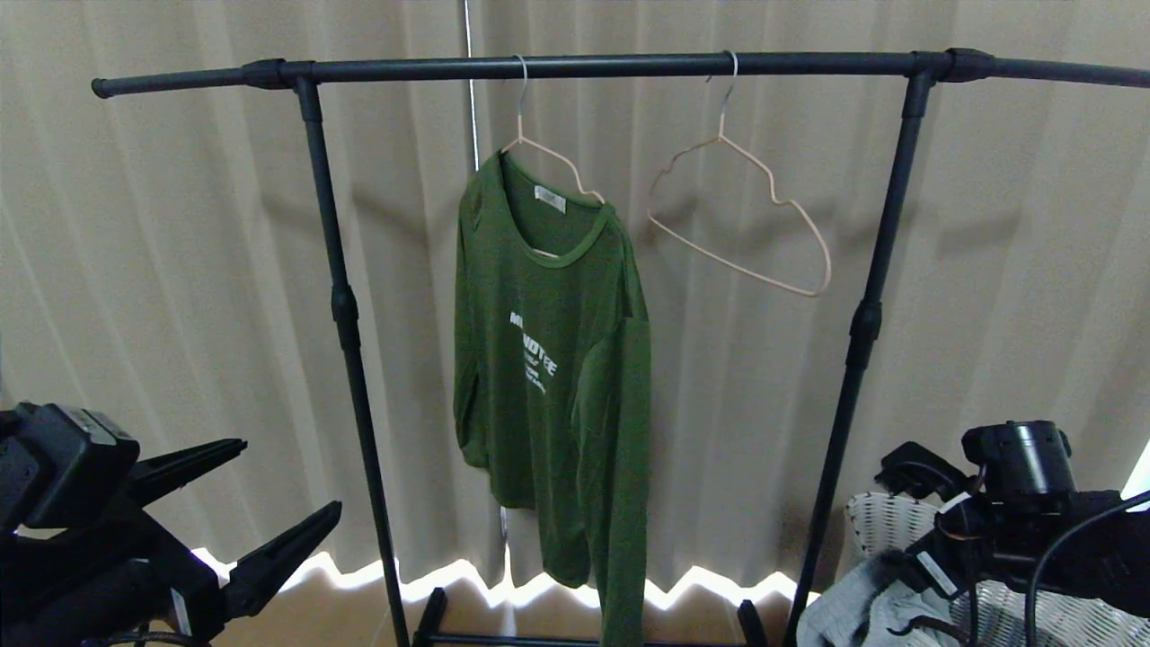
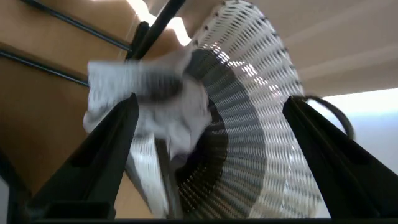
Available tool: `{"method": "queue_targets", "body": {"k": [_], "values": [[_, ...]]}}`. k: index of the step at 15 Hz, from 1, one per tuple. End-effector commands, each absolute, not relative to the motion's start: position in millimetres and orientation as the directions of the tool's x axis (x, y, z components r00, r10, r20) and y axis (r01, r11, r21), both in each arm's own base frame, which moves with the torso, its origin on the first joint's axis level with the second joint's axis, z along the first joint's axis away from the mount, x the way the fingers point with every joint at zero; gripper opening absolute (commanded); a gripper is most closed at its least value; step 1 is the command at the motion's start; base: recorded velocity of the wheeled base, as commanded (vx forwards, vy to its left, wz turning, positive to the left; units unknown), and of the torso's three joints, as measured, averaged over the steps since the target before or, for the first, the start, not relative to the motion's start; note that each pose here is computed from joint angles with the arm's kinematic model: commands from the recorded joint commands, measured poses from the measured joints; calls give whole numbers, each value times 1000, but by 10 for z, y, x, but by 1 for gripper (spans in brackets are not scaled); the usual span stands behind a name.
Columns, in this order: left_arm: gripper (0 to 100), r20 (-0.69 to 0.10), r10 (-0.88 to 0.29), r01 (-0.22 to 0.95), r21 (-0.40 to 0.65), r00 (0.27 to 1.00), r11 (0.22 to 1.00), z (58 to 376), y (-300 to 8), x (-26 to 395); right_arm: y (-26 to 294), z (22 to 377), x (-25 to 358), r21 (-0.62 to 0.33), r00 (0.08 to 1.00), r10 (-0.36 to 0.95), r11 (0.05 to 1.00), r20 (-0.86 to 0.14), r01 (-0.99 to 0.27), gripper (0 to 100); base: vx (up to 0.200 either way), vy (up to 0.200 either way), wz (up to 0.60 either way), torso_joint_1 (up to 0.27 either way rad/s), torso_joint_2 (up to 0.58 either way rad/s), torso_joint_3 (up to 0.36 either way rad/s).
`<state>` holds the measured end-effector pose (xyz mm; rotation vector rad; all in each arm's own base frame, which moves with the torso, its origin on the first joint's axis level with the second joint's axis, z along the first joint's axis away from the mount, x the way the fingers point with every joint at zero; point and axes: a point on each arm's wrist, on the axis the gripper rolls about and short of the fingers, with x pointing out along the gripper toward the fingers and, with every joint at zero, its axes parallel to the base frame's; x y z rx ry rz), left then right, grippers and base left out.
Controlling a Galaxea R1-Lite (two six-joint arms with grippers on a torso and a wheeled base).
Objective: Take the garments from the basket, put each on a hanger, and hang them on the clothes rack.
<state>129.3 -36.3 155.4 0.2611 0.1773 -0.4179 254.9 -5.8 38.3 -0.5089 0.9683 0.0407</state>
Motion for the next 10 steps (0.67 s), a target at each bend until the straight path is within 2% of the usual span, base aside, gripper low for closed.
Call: {"method": "queue_targets", "body": {"k": [1,5,10], "values": [[100,-214,-374,417,215,902,883,1572,-360,1297,-120,198,2689,-378,521,-201,889,-829,-258,100,0,0,0,0,0,0],[100,-212,-374,417,215,903,883,1576,-360,1299,-278,87,2846,-371,500,-228,905,-836,-207,100,0,0,0,0,0,0],[100,-209,-373,415,214,904,884,1582,-358,1299,-264,27,2767,-361,470,-226,906,-853,-221,100,0,0,0,0,0,0]]}}
